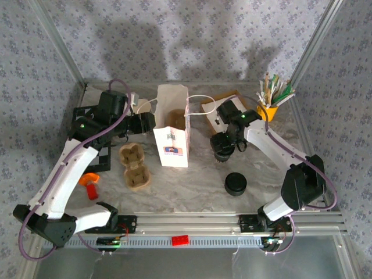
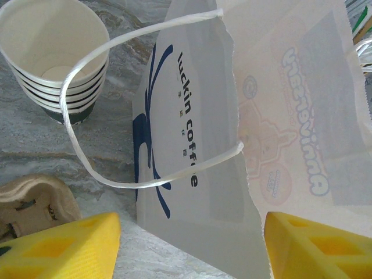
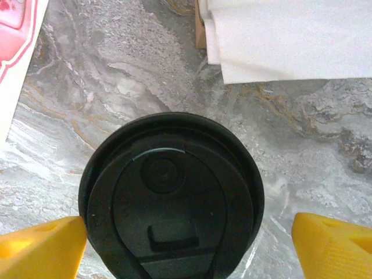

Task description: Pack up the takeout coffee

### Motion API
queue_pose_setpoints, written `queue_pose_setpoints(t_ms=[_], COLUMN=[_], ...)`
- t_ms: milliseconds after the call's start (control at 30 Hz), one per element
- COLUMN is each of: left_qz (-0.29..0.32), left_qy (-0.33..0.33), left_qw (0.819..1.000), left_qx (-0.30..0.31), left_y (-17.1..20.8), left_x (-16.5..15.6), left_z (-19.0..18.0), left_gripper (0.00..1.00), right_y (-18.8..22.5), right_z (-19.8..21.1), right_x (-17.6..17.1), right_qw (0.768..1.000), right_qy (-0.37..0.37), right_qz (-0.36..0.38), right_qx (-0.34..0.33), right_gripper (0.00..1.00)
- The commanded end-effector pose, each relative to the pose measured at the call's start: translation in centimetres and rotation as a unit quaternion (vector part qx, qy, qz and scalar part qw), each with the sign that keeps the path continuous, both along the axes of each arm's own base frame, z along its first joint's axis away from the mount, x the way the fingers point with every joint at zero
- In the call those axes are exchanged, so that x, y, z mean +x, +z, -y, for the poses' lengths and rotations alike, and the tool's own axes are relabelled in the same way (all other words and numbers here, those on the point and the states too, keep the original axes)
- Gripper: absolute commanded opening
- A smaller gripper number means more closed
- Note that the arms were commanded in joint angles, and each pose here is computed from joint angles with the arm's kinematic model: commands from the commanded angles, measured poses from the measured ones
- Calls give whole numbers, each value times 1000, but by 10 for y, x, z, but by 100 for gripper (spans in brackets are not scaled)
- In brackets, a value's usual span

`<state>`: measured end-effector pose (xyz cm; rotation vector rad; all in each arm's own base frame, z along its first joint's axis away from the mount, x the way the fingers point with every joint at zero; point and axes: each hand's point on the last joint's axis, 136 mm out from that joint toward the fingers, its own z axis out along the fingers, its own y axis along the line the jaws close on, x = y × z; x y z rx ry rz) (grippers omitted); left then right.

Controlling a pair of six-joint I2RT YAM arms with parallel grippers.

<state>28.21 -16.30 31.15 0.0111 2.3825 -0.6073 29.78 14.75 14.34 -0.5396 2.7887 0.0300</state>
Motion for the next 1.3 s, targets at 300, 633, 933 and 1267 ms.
queue_pose_setpoints(t_ms=[300, 633, 933, 1267], left_qz=[4, 3, 2, 0], left_qy=[-3, -3, -3, 1], left_qw=[1000, 1000, 1000, 1000], left_qx=[-1, -2, -7, -5], left_y=[5, 4, 4, 2], left_x=[0, 2, 2, 2], left_z=[-1, 0, 1, -1], left_gripper=[67, 67, 67, 67], right_y=[-16, -21, -19, -15], right_z=[0, 0, -4, 3], right_x=[5, 7, 3, -5], right_qw=[1000, 1000, 1000, 980], right_qy=[16, 14, -19, -198], right_qz=[-12, -13, -9, -22], right_qx=[-17, -20, -14, 16], right_gripper=[84, 80, 73, 71])
